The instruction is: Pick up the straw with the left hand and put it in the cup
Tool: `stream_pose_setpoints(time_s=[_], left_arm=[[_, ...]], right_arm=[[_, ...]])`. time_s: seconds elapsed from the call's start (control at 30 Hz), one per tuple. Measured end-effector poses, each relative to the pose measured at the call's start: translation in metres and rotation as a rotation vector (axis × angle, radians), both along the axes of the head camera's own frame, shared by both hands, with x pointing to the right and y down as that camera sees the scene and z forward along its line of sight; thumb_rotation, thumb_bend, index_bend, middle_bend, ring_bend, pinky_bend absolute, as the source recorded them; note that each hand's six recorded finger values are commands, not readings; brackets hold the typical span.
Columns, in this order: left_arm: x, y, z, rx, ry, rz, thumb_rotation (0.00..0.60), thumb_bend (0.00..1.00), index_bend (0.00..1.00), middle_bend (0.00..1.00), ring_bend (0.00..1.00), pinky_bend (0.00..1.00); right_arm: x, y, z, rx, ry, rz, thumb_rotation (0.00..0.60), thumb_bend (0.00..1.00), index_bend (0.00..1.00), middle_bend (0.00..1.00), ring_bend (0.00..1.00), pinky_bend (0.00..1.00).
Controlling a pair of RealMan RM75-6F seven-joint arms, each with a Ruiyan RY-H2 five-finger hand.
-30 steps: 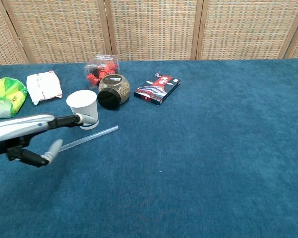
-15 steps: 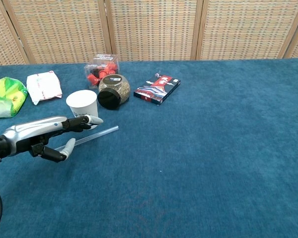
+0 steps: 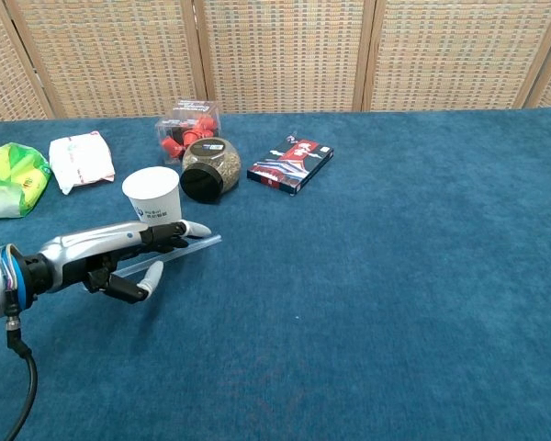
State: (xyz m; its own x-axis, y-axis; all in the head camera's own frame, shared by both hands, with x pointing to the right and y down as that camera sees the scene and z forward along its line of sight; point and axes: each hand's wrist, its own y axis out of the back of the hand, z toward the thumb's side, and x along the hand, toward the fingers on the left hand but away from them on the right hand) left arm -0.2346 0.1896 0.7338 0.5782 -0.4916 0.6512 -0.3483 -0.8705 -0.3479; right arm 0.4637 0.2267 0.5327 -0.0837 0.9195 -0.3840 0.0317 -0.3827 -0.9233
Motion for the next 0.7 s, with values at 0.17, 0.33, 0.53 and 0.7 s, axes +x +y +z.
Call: stream_pose_setpoints(time_s=[0.17, 0.33, 0.53, 0.7], left_arm=[[0.005, 0.006, -0.002, -0.010, 0.015, 0.021, 0.600, 0.81, 0.00, 0.00, 0.00, 0.00], [0.008, 0.013, -0.008, -0.016, 0.032, 0.057, 0.600, 0.81, 0.00, 0.00, 0.00, 0.00], [0.013, 0.021, -0.014, -0.026, 0.048, 0.117, 0.600, 0.81, 0.00, 0.00, 0.00, 0.00], [0.022, 0.026, -0.018, -0.025, 0.068, 0.166, 0.600, 0.81, 0.00, 0.00, 0.00, 0.00]], right_arm=[[0.000, 0.000, 0.000, -0.002, 0.000, 0.000, 0.600, 0.00, 0.00, 0.00, 0.00, 0.00], [-0.001, 0.001, 0.001, -0.003, 0.000, -0.001, 0.600, 0.00, 0.00, 0.00, 0.00, 0.00], [-0.001, 0.001, 0.001, -0.006, -0.001, -0.002, 0.600, 0.00, 0.00, 0.00, 0.00, 0.00], [-0.002, 0.001, 0.002, -0.009, -0.002, -0.003, 0.600, 0.00, 0.00, 0.00, 0.00, 0.00]])
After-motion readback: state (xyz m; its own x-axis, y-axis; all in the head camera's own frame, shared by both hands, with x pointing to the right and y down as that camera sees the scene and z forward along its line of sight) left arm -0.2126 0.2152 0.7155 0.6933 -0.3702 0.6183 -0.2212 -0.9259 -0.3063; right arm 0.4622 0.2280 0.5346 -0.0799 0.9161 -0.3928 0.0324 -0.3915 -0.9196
